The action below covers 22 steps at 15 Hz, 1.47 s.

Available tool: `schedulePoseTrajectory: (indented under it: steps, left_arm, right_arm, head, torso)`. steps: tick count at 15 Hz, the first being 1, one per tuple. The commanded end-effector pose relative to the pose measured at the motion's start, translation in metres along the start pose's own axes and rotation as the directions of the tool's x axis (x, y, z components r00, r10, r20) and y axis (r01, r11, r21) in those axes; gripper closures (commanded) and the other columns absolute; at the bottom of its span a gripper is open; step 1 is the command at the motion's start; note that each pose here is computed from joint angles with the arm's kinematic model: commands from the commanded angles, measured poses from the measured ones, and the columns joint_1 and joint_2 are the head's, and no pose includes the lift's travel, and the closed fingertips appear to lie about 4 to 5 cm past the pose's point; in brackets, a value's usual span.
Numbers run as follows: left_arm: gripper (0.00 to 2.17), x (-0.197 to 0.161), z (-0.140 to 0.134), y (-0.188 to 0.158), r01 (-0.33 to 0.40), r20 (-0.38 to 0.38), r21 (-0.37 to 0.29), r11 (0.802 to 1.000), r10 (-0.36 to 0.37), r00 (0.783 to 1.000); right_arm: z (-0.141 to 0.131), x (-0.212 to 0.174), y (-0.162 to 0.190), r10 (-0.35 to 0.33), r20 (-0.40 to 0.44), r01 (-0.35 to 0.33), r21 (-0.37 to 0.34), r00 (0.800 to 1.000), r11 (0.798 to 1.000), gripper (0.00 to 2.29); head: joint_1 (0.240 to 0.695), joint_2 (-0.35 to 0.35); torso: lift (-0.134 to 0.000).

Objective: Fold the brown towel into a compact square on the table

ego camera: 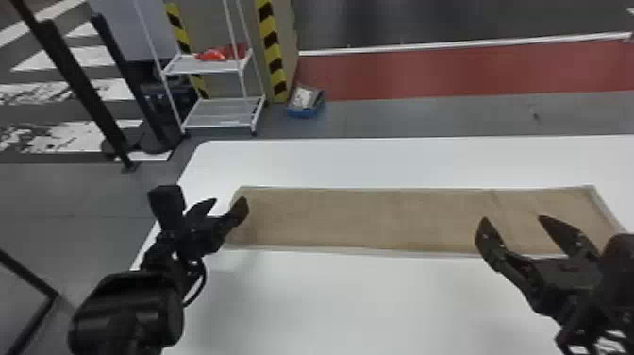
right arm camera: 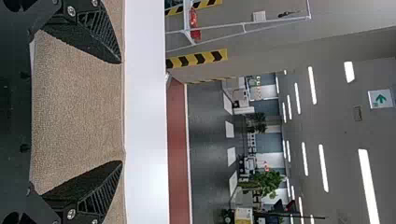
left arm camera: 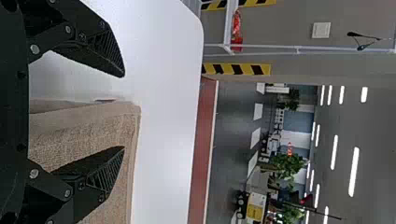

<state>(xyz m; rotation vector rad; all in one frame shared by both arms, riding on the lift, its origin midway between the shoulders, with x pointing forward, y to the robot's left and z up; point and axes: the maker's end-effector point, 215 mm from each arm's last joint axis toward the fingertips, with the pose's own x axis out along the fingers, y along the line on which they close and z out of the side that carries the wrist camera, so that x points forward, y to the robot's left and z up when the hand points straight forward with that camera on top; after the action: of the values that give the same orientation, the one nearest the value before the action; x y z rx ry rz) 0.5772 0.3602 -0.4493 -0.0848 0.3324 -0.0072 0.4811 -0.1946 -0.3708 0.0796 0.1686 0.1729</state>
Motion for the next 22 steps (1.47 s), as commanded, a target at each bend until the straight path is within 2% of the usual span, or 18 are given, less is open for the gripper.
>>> schedulePoseTrajectory:
  steps: [1, 5, 8, 10, 11, 12, 13, 14, 15, 16, 20, 22]
  left_arm:
    - [0.4, 0.002, -0.009, 0.0, 0.0, -0.04, 0.0, 1.0, 0.0, 0.999]
    - [0.4, 0.001, -0.018, 0.006, -0.01, -0.068, 0.02, 1.0, 0.011, 0.998]
    - [0.41, -0.002, -0.034, 0.011, -0.014, -0.126, 0.013, 1.0, 0.016, 0.992]
    - [0.41, -0.004, -0.036, 0.011, -0.013, -0.134, 0.012, 1.0, 0.014, 0.991]
    - [0.55, -0.004, -0.037, 0.009, -0.009, -0.135, 0.011, 1.0, 0.011, 0.991]
    - [0.8, -0.005, -0.039, 0.008, -0.01, -0.147, 0.005, 1.0, 0.01, 0.989]
    - [1.12, -0.006, -0.041, 0.006, -0.006, -0.152, -0.007, 1.0, 0.005, 0.988]
    - [1.55, -0.007, -0.035, 0.004, -0.004, -0.142, -0.012, 1.0, 0.002, 0.99]
    - [1.84, -0.01, -0.026, 0.0, -0.002, -0.122, -0.016, 1.0, 0.0, 0.993]
    - [1.94, -0.013, -0.017, -0.005, 0.003, -0.1, -0.021, 1.0, -0.005, 0.995]
    - [1.94, -0.029, 0.038, -0.041, 0.028, 0.014, -0.05, 0.998, -0.027, 1.0]
    - [1.94, -0.036, 0.06, -0.08, 0.069, 0.009, -0.053, 0.996, -0.068, 0.998]
  right_arm:
    - [-0.008, -0.004, 0.0, 0.001, -0.007, -0.001, 0.006, 1.0, 1.0, 0.12]
    - [-0.007, -0.007, 0.002, 0.001, 0.0, -0.001, 0.01, 1.0, 1.0, 0.12]
    - [-0.006, -0.006, 0.003, 0.003, 0.002, -0.003, 0.005, 1.0, 1.0, 0.12]
    - [-0.006, -0.005, 0.005, 0.007, 0.002, -0.007, 0.008, 1.0, 1.0, 0.12]
    - [-0.006, -0.005, 0.005, 0.007, 0.003, -0.007, 0.009, 1.0, 1.0, 0.12]
    - [-0.005, -0.005, 0.005, 0.008, 0.005, -0.008, 0.012, 1.0, 1.0, 0.12]
    - [-0.006, -0.006, 0.004, 0.006, 0.003, -0.006, 0.012, 1.0, 1.0, 0.12]
    - [-0.005, -0.006, 0.003, 0.005, 0.006, -0.005, 0.012, 1.0, 1.0, 0.12]
    - [-0.004, -0.006, 0.002, 0.003, 0.009, -0.003, 0.016, 1.0, 1.0, 0.12]
    - [-0.002, -0.007, 0.0, -0.002, 0.017, 0.001, 0.017, 1.0, 1.0, 0.12]
    - [0.003, -0.009, -0.004, -0.008, 0.042, 0.007, 0.023, 0.999, 1.0, 0.12]
    - [0.004, -0.011, -0.012, -0.021, 0.051, 0.019, 0.03, 0.999, 0.999, 0.12]
  head:
    - [0.695, 0.171]
    - [0.695, 0.172]
    - [0.695, 0.178]
    - [0.695, 0.184]
    - [0.695, 0.185]
    - [0.695, 0.186]
    - [0.695, 0.186]
    - [0.695, 0.186]
    - [0.695, 0.183]
    - [0.695, 0.181]
    - [0.695, 0.159]
    - [0.695, 0.141]
  torso:
    - [-0.112]
    - [-0.112]
    - [-0.112]
    - [-0.112]
    - [-0.112]
    - [-0.112]
    - [-0.112]
    - [-0.112]
    - [-0.112]
    - [-0.112]
    - [-0.112]
    - [-0.112]
